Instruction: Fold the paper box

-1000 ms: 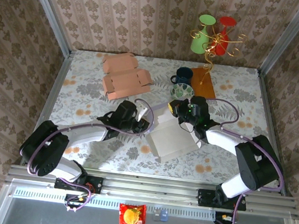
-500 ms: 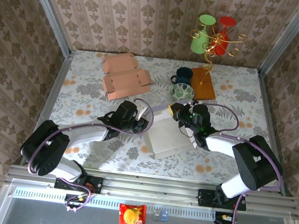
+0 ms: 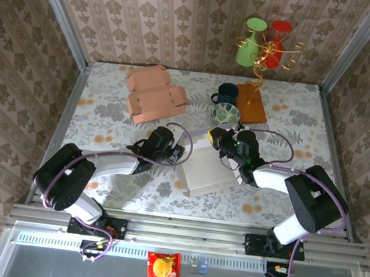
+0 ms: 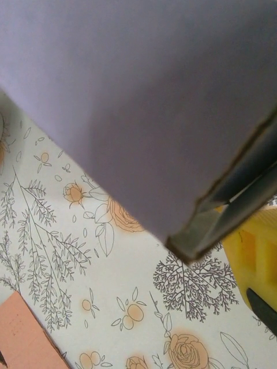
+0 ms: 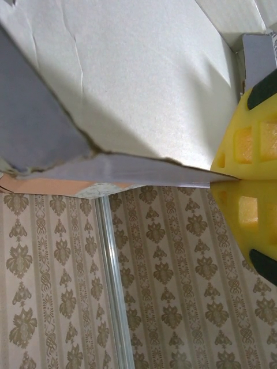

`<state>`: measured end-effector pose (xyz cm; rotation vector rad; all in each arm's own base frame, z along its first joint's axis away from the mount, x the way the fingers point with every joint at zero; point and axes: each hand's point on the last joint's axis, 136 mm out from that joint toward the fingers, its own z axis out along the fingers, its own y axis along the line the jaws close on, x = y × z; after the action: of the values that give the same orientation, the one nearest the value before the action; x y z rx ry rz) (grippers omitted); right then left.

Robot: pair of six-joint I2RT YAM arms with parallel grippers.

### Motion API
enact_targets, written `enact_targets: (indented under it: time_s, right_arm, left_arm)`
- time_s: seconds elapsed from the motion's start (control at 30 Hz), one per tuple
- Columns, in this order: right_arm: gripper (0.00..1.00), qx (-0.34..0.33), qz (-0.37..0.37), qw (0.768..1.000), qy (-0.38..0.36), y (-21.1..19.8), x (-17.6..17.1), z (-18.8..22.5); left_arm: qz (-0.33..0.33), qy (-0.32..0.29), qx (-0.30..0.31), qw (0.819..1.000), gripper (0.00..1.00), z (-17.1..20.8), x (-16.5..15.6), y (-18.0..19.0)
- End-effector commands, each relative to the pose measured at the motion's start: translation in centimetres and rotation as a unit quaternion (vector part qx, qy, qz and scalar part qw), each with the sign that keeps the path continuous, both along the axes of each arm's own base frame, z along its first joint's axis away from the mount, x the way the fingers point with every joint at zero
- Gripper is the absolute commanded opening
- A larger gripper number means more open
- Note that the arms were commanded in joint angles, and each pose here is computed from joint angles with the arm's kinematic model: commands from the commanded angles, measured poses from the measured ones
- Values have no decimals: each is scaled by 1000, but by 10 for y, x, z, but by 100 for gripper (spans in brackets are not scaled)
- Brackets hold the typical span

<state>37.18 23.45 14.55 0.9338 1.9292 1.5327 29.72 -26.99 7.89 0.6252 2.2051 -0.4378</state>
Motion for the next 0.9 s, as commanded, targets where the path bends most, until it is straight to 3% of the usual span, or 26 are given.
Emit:
enact_targets:
  time_s: [0.0, 0.5, 0.87]
  right_arm:
    - [0, -4, 8, 1000, 22, 5, -9, -18]
    - [0, 6, -28, 999, 26, 5, -16, -26]
    - [0, 7, -57, 998, 32, 3, -15, -27]
  left_arm:
    - [27, -18, 3, 999, 28, 5, 9, -3]
    - [109, -30, 4, 994, 25, 10, 20, -2]
    - [123, -46, 14, 991, 17, 12, 20, -10]
